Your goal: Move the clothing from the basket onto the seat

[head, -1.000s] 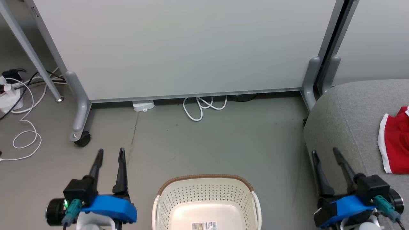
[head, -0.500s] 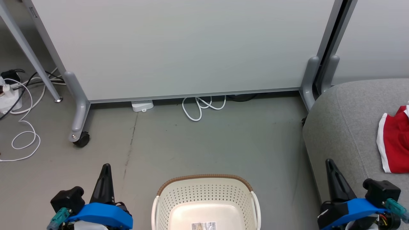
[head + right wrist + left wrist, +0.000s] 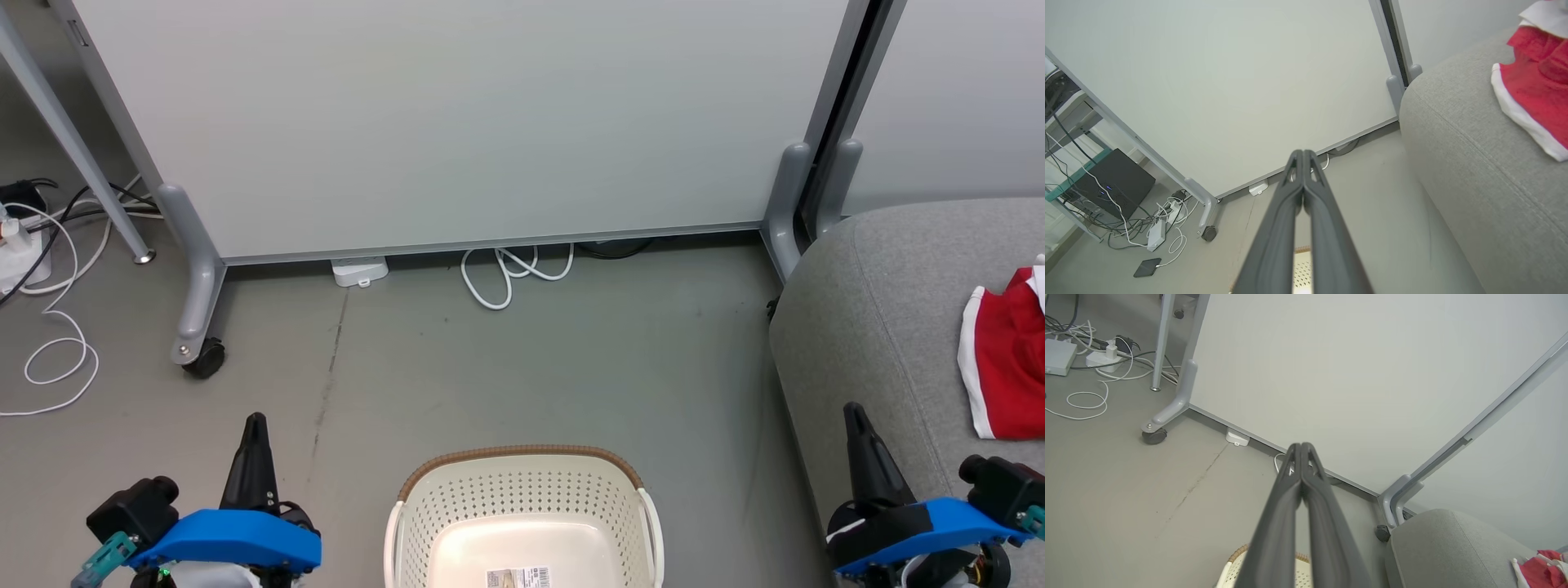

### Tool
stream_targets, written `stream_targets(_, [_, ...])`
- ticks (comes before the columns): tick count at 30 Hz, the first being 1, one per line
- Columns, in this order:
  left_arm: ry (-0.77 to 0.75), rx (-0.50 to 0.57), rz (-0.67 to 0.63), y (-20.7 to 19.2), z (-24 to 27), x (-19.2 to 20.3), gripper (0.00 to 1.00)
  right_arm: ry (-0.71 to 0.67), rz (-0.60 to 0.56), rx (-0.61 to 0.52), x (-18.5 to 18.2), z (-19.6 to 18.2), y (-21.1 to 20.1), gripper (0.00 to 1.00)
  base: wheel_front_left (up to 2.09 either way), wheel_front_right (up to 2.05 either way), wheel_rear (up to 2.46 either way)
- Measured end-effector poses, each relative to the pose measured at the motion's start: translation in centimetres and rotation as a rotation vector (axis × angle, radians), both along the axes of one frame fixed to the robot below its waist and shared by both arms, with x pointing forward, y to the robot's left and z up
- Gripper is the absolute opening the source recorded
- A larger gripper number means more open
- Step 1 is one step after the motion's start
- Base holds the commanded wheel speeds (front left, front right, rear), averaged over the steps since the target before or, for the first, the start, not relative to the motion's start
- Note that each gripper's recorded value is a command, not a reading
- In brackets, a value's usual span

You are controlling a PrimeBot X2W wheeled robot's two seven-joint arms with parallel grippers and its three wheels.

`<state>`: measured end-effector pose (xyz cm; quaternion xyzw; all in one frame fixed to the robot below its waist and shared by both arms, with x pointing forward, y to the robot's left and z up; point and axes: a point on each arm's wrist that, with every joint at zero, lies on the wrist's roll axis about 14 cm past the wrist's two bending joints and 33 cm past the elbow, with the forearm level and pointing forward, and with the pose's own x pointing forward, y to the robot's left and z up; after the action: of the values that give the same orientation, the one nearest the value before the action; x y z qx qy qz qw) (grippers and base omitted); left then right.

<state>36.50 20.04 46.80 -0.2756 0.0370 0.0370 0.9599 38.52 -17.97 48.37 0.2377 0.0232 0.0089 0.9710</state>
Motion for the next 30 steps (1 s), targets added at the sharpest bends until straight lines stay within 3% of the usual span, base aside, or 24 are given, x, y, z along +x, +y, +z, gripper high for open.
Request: stream_targets(30, [-0.021, -0.398, 0.051, 0.5, 1.1, 0.8, 0.0, 0.032, -0.058, 0.429, 0.1, 0.2, -1.0, 0.0, 0.0, 0.0, 0.0])
